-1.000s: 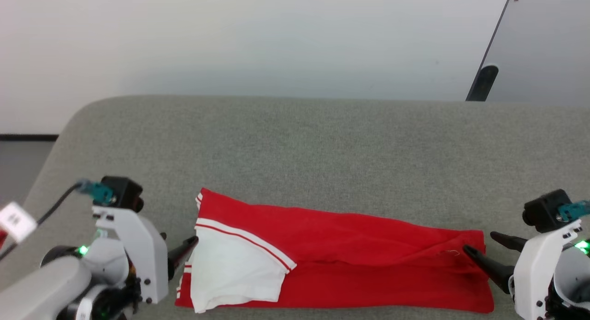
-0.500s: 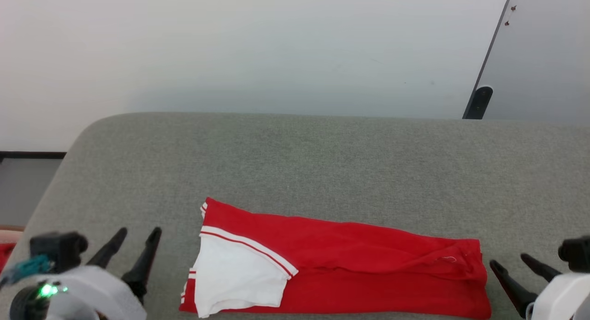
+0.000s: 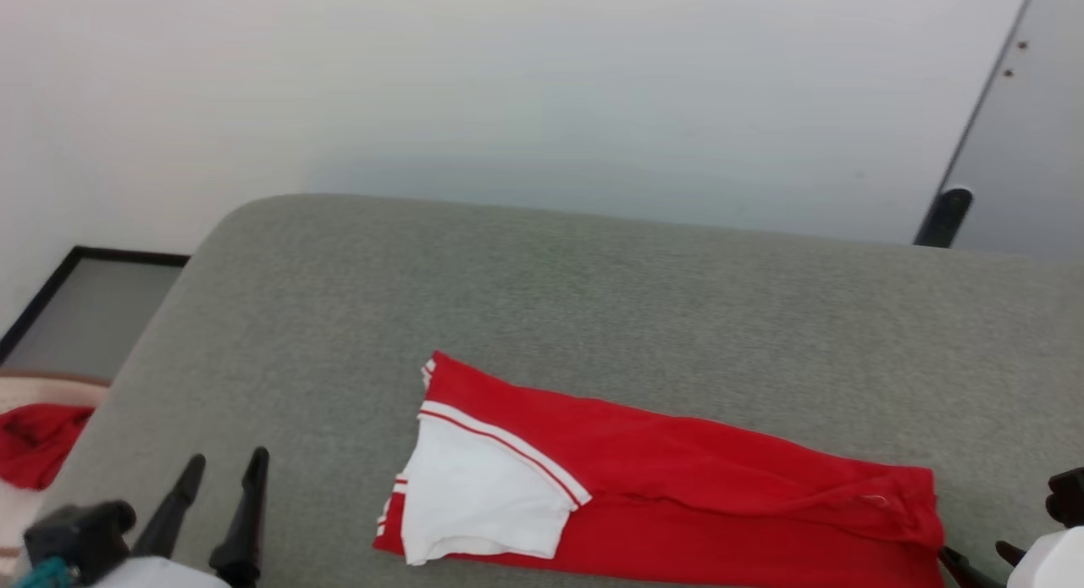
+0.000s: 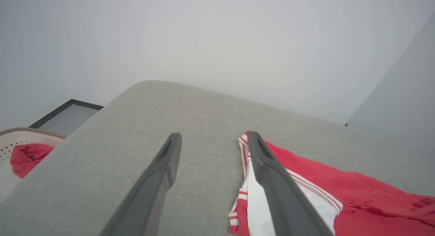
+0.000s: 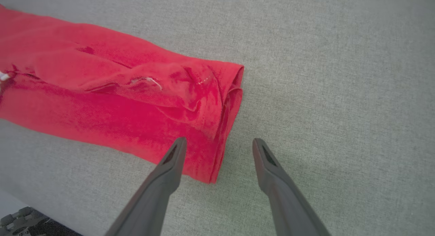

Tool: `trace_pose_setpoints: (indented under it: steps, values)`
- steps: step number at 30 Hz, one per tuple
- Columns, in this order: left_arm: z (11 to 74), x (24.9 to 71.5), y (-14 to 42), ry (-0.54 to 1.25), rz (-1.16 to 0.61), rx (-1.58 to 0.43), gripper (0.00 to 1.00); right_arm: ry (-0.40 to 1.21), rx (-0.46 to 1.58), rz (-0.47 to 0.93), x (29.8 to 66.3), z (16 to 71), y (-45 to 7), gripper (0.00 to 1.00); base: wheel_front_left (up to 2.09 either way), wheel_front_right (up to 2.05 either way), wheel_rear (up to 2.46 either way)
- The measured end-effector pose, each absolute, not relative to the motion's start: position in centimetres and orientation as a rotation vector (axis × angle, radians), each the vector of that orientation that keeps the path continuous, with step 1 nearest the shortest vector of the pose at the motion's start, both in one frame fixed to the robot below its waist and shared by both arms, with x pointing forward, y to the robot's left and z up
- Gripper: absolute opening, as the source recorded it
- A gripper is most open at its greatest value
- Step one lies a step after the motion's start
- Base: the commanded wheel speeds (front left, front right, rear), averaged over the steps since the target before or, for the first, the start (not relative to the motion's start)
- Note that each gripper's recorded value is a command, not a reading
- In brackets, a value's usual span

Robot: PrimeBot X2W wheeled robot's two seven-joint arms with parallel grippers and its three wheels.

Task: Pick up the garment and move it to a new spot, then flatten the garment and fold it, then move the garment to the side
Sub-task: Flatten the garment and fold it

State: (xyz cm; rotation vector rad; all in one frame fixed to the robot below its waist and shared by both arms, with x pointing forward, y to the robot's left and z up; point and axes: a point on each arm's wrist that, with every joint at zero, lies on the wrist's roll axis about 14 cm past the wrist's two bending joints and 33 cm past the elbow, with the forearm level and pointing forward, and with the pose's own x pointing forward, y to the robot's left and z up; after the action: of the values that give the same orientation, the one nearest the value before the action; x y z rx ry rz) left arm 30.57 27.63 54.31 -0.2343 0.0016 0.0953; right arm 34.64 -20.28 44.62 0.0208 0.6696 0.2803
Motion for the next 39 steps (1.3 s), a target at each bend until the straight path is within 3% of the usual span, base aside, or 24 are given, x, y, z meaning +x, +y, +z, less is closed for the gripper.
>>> trace_pose_setpoints:
  steps: [12,27,28,29,39]
  values:
    - [52.3,27.7,29.2,-0.02,0.174,-0.235,1.0,0.866,-0.035,0.318,37.0,41.7,-19.0,1.0,0.0,0.0,0.0]
    - [50.4,28.4,30.5,-0.013,0.267,-0.257,1.0,1.103,-0.019,0.34,39.7,36.7,-17.1,1.0,0.0,0.0,0.0]
    - [50.3,28.4,30.6,-0.01,0.273,-0.257,1.0,1.124,-0.017,0.344,39.7,36.6,-17.0,0.3,0.0,0.0,0.0]
    - [50.2,28.4,30.7,-0.008,0.276,-0.26,1.0,1.142,-0.018,0.346,39.8,36.4,-16.9,0.0,0.0,0.0,0.0]
    - [49.5,29.0,30.8,0.001,0.284,-0.276,1.0,1.147,-0.027,0.335,41.3,36.4,-17.5,0.0,0.0,0.0,0.0]
